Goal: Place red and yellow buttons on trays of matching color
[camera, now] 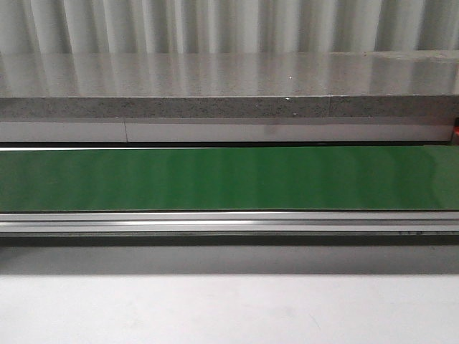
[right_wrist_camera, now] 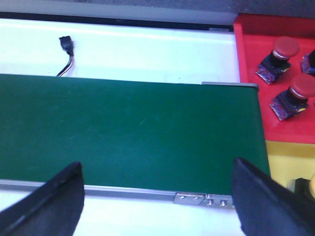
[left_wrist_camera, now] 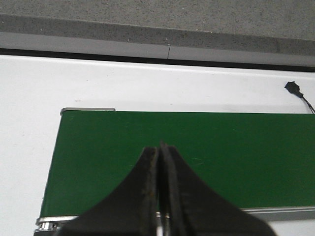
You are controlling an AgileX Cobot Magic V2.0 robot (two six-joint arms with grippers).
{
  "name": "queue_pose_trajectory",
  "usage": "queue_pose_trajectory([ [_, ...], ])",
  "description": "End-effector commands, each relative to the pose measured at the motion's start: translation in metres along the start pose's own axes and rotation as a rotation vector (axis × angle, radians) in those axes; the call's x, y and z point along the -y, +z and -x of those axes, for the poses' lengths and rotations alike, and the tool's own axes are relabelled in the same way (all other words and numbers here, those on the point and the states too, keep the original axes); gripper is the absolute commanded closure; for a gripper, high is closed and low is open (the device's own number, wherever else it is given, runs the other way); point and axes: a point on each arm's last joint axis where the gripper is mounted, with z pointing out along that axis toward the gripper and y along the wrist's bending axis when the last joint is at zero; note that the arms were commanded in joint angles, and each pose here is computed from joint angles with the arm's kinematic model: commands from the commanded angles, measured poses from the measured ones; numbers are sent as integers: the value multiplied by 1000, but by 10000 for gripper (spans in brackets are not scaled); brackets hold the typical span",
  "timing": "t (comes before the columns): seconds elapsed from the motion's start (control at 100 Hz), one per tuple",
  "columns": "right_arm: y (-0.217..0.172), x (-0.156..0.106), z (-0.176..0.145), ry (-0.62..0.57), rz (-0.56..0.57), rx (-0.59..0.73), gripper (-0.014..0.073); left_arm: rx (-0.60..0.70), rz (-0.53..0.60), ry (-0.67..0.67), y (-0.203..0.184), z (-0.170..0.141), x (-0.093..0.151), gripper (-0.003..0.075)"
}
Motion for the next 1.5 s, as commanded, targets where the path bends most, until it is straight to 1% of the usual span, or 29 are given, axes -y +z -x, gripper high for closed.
queue_pose_trajectory([
  [0.0, -13, -3, 0, -28, 30, 116, 3, 94, -3, -14, -5, 13, 2, 740],
  [0.04, -15, -2, -6, -29, 32, 120, 19, 94, -3, -14, -5, 13, 2, 740],
  [0.09, -18, -1, -12, -29, 33, 128, 59, 94, -3, -14, -5, 13, 2, 740],
  [0.16, -22, 0, -20, -28, 34, 142, 155, 94, -3, -14, -5, 13, 2, 740],
  [0.21, -24, 1, -24, -28, 35, 150, 261, 94, -3, -14, -5, 13, 2, 740],
  [0.23, -25, 1, -25, -28, 35, 152, 290, 94, -3, -14, -5, 13, 2, 740],
  [0.35, -28, 1, -27, -27, 37, 165, 565, 94, -3, -14, -5, 13, 2, 740],
  [0.41, -27, 1, -27, -27, 37, 166, 671, 94, -3, -14, -5, 13, 2, 740],
  [0.44, -27, 1, -27, -27, 37, 167, 658, 94, -3, -14, -5, 13, 2, 740],
  [1.17, -27, 1, -27, -27, 37, 166, 662, 94, -3, -14, -5, 13, 2, 740],
  [1.27, -28, 1, -24, -34, 42, 221, 662, 94, -3, -14, -5, 13, 2, 740],
  [1.32, -30, 0, -23, -36, 52, 288, 662, 94, -3, -14, -5, 13, 2, 740],
  [1.42, -35, 1, -30, -34, 70, 405, 662, 94, -3, -14, -5, 13, 2, 740],
  [1.49, -38, 3, -39, -29, 68, 458, 662, 94, -3, -14, -5, 13, 2, 740],
])
